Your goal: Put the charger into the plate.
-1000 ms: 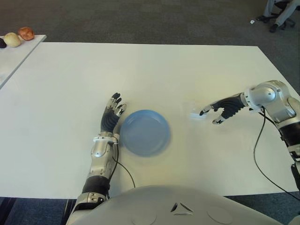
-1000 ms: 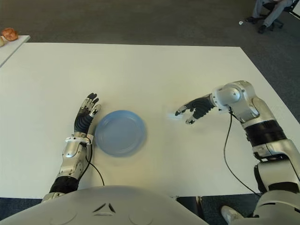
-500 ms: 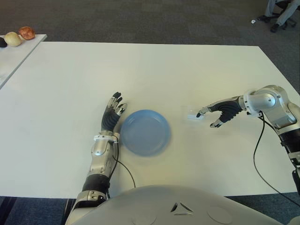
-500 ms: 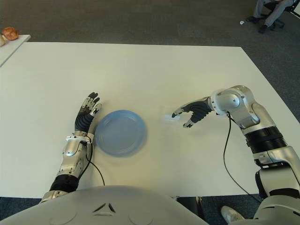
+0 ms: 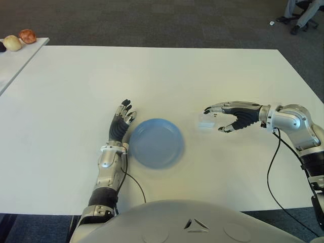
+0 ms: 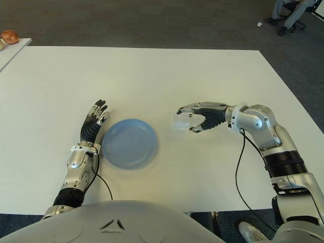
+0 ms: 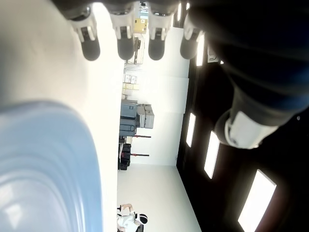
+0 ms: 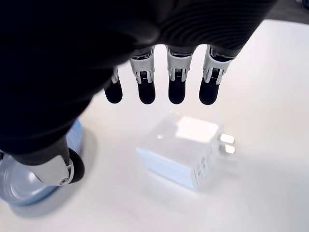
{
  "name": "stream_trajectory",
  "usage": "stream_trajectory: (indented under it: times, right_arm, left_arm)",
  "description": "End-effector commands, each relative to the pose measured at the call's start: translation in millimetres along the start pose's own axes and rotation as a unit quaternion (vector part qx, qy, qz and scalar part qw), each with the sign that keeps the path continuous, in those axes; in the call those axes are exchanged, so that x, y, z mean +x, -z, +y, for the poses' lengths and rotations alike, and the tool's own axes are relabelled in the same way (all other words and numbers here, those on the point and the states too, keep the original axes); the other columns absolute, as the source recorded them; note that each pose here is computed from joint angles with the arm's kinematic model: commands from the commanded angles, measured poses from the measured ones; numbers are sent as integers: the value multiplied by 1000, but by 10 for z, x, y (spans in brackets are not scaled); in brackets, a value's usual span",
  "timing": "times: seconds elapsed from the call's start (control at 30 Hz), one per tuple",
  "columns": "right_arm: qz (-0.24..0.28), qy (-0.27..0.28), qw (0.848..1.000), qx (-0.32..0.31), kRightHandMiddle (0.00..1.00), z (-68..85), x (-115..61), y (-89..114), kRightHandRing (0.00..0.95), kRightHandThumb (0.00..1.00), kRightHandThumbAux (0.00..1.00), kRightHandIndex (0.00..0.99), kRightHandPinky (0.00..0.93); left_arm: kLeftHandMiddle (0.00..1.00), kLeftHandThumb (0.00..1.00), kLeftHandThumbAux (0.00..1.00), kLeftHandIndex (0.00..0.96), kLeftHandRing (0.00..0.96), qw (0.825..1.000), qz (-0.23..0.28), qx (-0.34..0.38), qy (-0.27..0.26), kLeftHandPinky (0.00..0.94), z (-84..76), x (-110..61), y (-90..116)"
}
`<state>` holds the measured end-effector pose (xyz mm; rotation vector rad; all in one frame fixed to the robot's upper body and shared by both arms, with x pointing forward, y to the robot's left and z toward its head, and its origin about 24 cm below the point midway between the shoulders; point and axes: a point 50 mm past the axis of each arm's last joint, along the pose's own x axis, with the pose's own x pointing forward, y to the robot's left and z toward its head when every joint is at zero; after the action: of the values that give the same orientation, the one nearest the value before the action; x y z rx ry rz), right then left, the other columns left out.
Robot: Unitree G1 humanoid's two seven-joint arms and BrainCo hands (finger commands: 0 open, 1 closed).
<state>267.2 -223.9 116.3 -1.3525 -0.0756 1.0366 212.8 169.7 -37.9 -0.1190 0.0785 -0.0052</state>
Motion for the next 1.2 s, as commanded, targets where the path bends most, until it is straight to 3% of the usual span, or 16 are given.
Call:
stream_trajectory:
  times: [0.03,0.5,1.2]
  right_arm:
    - [-16,42,999,2,7,34,-10,2,55,0,578,0,111]
    - [-25,160,987,-6,0,84,-80,103,0,163,433,0,2]
    - [-23,203,979,-9,0,152,-4,128,0,194,285,0,0]
  left_arm:
    - [64,0,600,8,53,995,94,-12,-16,67,56,-219,326]
    - [59,0,603,8,48,995,96,-7,-10,61,56,-206,337]
    - [54,0,592,16,46,995,99,1,-8,62,89,-197,349]
